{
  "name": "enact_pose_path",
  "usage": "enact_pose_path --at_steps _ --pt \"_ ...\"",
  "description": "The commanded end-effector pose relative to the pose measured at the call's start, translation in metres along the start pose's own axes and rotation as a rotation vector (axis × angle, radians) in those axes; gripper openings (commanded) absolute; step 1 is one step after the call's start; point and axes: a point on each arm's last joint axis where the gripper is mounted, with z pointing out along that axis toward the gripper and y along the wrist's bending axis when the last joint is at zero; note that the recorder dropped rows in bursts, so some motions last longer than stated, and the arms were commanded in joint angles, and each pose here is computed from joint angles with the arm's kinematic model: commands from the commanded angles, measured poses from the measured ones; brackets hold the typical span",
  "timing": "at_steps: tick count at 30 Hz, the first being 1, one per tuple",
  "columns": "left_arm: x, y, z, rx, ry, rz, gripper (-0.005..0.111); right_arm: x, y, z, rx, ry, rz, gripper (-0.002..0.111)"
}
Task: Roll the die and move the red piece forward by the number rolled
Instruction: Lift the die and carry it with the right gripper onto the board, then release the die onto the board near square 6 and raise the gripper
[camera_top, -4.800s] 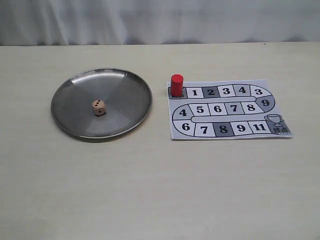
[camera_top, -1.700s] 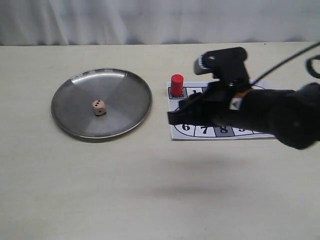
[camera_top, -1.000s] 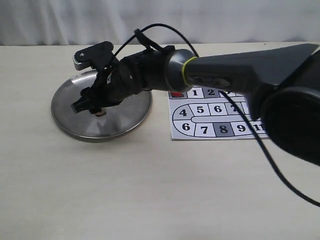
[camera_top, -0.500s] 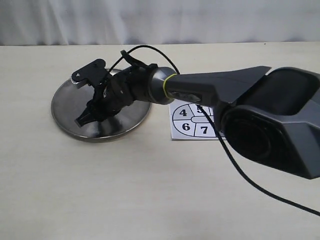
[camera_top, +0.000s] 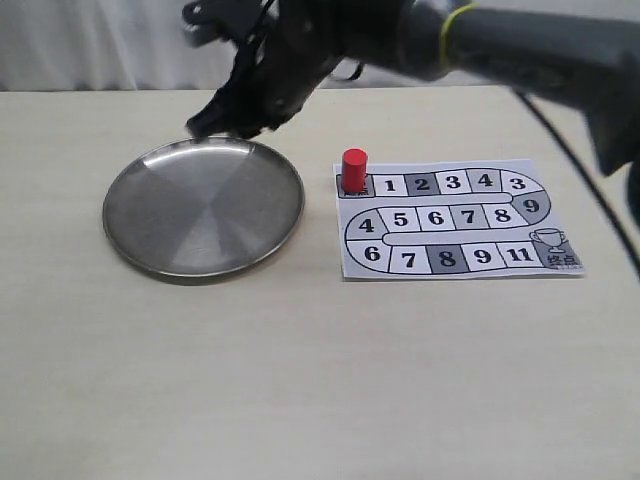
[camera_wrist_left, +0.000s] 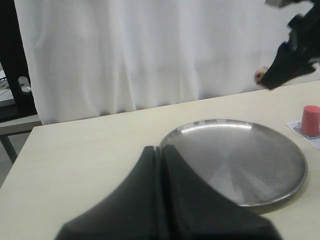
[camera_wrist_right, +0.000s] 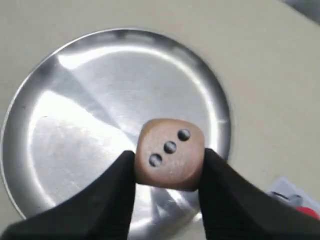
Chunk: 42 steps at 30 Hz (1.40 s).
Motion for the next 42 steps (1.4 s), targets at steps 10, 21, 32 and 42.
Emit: enact_pose_path --at_steps 10,21,32,42 --pt "0.0 0.0 0.0 0.003 -0.008 -0.001 0.0 0.059 -0.148 -0.068 0.201 0.171 0.334 0.004" --pt "0.0 0.0 0.0 0.003 -0.008 -0.001 0.0 0.149 -0.156 0.009 0.214 0.232 0.371 0.017" --pt "0.0 0.0 0.0 0.003 -0.008 -0.001 0.0 0.141 -0.159 0.009 0.23 0.147 0.364 0.098" --pt "0.0 0.0 0.0 0.003 -0.008 -0.001 0.0 0.139 -0.159 0.004 0.231 0.146 0.363 0.094"
